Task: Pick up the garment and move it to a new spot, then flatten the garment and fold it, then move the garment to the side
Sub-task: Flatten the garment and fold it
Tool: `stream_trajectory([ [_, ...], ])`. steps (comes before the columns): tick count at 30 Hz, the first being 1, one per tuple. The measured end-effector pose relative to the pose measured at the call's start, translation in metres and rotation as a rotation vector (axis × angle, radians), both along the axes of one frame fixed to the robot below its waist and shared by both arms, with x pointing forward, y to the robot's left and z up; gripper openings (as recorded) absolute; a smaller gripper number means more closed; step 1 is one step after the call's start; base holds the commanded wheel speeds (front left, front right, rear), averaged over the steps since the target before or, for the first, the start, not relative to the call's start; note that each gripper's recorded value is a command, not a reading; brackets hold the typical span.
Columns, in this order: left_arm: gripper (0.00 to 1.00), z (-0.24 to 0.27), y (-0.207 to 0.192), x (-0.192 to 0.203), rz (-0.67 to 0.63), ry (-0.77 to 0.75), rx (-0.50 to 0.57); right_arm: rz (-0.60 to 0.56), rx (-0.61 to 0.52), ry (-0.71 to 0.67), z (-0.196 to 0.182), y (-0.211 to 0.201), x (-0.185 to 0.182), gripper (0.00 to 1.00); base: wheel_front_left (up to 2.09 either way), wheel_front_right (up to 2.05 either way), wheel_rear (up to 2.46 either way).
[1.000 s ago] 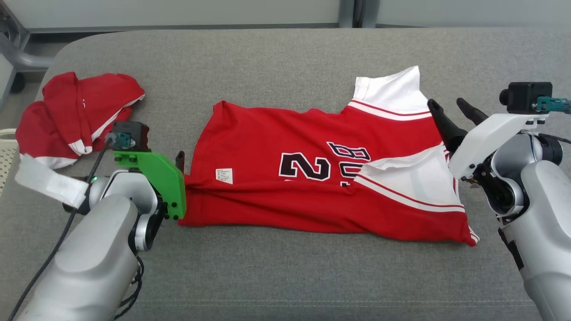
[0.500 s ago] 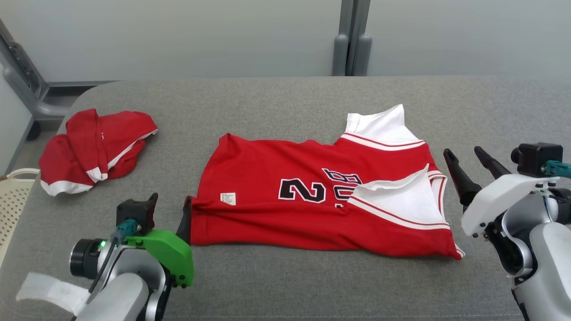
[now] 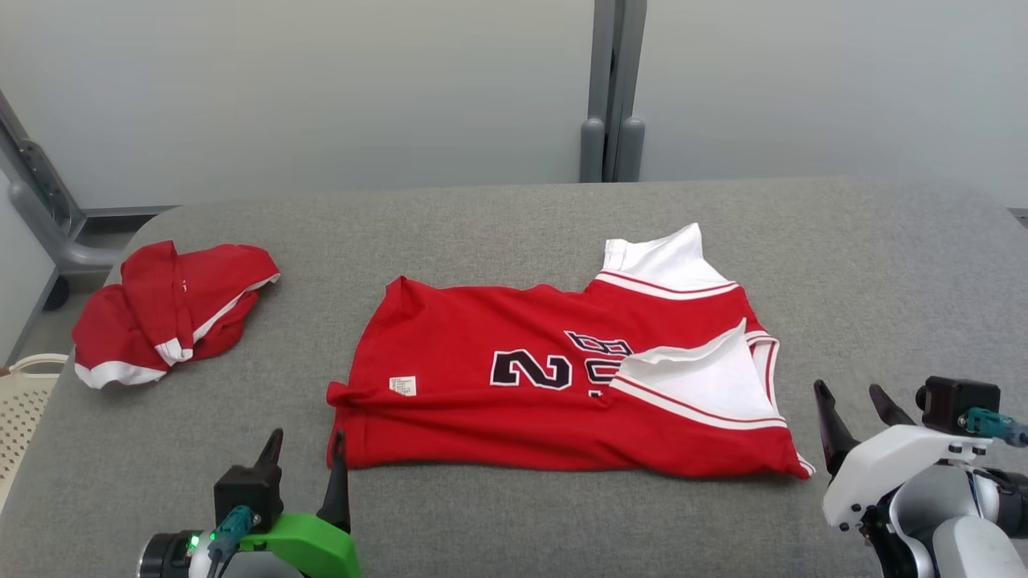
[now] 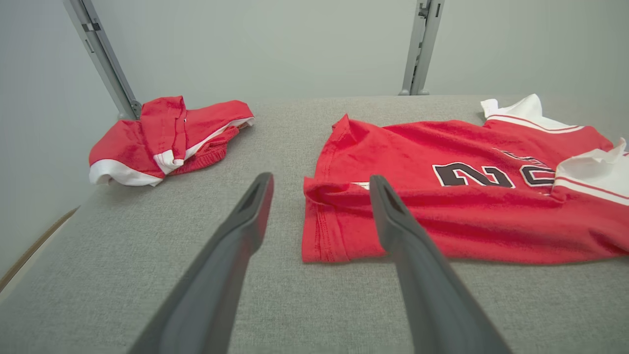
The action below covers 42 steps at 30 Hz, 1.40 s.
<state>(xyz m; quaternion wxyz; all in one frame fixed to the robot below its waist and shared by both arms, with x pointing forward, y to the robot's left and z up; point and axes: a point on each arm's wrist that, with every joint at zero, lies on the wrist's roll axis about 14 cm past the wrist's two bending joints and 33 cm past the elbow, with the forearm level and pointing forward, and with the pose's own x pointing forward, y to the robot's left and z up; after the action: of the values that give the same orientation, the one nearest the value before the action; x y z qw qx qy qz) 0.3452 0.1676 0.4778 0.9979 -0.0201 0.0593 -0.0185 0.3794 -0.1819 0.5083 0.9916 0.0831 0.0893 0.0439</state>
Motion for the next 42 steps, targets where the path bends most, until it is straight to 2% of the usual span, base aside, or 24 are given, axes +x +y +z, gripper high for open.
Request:
stream_trajectory([
  [7,1.0,-0.022,-0.007,-0.01,-0.019,0.065,0.005,-0.036,-0.021,0.058,-0.021,-0.007,-0.011,1.0,0.0,0.0,0.0],
  [14,1.0,-0.052,-0.023,-0.01,-0.068,0.196,0.018,-0.052,-0.057,0.148,-0.047,-0.013,-0.013,1.0,0.0,0.0,0.0],
  [25,1.0,-0.077,-0.033,0.01,-0.086,0.339,0.039,0.013,-0.068,0.283,-0.076,0.007,0.003,1.0,0.0,0.0,0.0],
  [33,1.0,-0.083,-0.032,0.027,-0.079,0.424,0.075,0.056,-0.08,0.316,-0.082,0.021,0.017,1.0,0.0,0.0,0.0],
  [42,1.0,-0.098,-0.022,0.04,-0.057,0.54,0.137,0.056,-0.116,0.362,-0.091,0.017,0.025,1.0,0.0,0.0,0.0],
])
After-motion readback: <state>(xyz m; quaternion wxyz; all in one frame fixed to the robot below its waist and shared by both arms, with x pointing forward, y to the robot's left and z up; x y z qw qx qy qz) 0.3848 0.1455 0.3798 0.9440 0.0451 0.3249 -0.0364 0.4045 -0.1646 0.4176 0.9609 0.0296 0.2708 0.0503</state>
